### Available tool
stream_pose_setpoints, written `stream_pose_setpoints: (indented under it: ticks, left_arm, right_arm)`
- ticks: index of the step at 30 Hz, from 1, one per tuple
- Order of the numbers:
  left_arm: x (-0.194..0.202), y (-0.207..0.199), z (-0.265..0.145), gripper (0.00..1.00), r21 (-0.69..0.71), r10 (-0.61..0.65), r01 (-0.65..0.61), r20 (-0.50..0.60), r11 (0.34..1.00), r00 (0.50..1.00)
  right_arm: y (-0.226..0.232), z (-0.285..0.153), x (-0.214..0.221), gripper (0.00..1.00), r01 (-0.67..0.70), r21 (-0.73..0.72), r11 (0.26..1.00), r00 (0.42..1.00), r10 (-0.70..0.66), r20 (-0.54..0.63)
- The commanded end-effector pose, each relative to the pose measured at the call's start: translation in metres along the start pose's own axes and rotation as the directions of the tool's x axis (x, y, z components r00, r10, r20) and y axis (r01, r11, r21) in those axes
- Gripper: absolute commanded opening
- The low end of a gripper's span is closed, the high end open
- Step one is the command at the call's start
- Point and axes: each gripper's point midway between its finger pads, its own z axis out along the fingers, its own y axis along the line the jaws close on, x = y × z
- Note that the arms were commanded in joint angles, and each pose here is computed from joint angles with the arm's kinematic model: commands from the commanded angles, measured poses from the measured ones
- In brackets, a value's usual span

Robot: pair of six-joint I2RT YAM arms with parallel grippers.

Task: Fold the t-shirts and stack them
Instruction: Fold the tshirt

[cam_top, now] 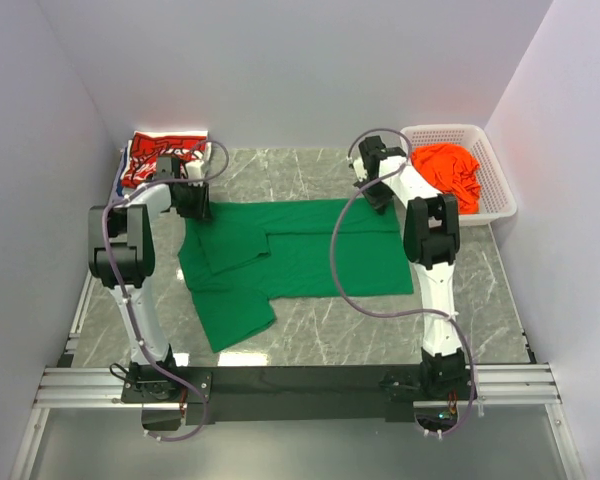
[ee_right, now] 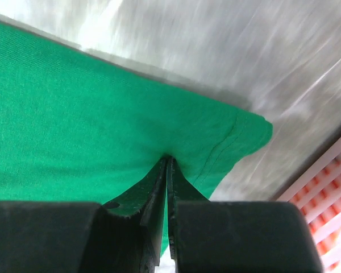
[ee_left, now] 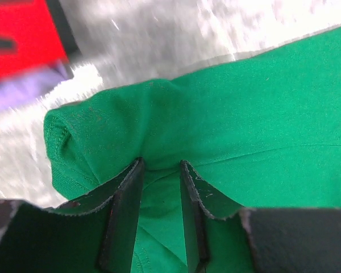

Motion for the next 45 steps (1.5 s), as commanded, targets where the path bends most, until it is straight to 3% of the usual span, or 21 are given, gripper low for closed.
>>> stream_pose_setpoints:
  ticks: [1,4,7,8,9,11,12,13,15,16,20,24,30,41,45]
  left_arm:
    - [-0.002,0.017,0.007,0.38,-0.049,-0.026,0.024,-0.039,0.999,0.999]
    - [-0.009,0.017,0.007,0.4,-0.021,-0.012,0.011,-0.038,1.0,0.999]
    - [-0.02,-0.003,-0.009,0.44,0.072,0.049,-0.049,0.007,0.996,0.999]
    - [-0.034,-0.013,-0.027,0.45,0.097,0.077,-0.083,0.057,0.992,0.995]
    - [-0.039,-0.021,-0.039,0.47,0.125,0.098,-0.108,0.086,0.986,0.991]
    - [-0.047,-0.048,-0.077,0.57,0.205,0.185,-0.215,0.157,0.955,0.97]
    - [-0.048,-0.056,-0.09,0.58,0.22,0.214,-0.25,0.176,0.943,0.961]
    - [-0.049,-0.066,-0.112,0.6,0.227,0.268,-0.316,0.219,0.921,0.938]
    - [-0.038,-0.075,-0.13,0.61,0.236,0.308,-0.359,0.227,0.903,0.924]
    - [-0.03,-0.079,-0.144,0.61,0.214,0.344,-0.396,0.242,0.893,0.907]
    - [0.012,-0.088,-0.163,0.61,0.239,0.415,-0.46,0.215,0.855,0.884]
    - [0.072,-0.095,-0.169,0.54,0.304,0.487,-0.504,0.136,0.808,0.863]
    - [0.125,-0.095,-0.168,0.51,0.331,0.554,-0.547,0.081,0.769,0.829]
    - [0.145,-0.087,-0.16,0.55,0.321,0.584,-0.563,0.037,0.761,0.811]
    - [0.153,-0.086,-0.156,0.56,0.341,0.614,-0.585,0.027,0.736,0.789]
  right_arm:
    - [-0.016,-0.002,-0.021,0.1,0.012,0.05,0.999,0.999,-0.013,0.036]
    - [-0.022,-0.007,-0.032,0.12,0.004,0.073,0.997,0.998,-0.009,0.068]
    - [-0.021,-0.032,-0.034,0.23,-0.004,0.058,0.998,0.993,-0.003,0.121]
    - [-0.019,-0.041,-0.033,0.29,-0.002,0.038,0.999,0.991,-0.003,0.136]
    - [-0.01,-0.044,-0.024,0.41,0.007,-0.001,1.0,0.991,-0.007,0.13]
    - [-0.009,-0.088,-0.025,0.51,0.025,-0.02,0.999,0.975,-0.02,0.219]
    - [0.002,-0.089,-0.011,0.63,0.043,-0.06,0.997,0.977,-0.029,0.211]
    - [0.001,-0.121,-0.01,0.69,0.067,-0.056,0.996,0.96,-0.049,0.276]
    - [0.015,-0.128,0.013,0.77,0.105,-0.096,0.99,0.959,-0.075,0.274]
    - [0.016,-0.149,0.019,0.77,0.131,-0.092,0.987,0.944,-0.096,0.316]
    - [0.04,-0.155,0.07,0.75,0.239,-0.157,0.958,0.938,-0.186,0.294]
    - [0.06,-0.138,0.125,0.54,0.327,-0.181,0.927,0.928,-0.279,0.246]
    - [0.069,-0.103,0.172,0.48,0.408,-0.127,0.904,0.903,-0.378,0.205]
    - [0.07,-0.063,0.199,0.49,0.462,-0.083,0.883,0.882,-0.449,0.142]
    - [0.073,-0.052,0.206,0.42,0.475,-0.101,0.874,0.878,-0.464,0.115]
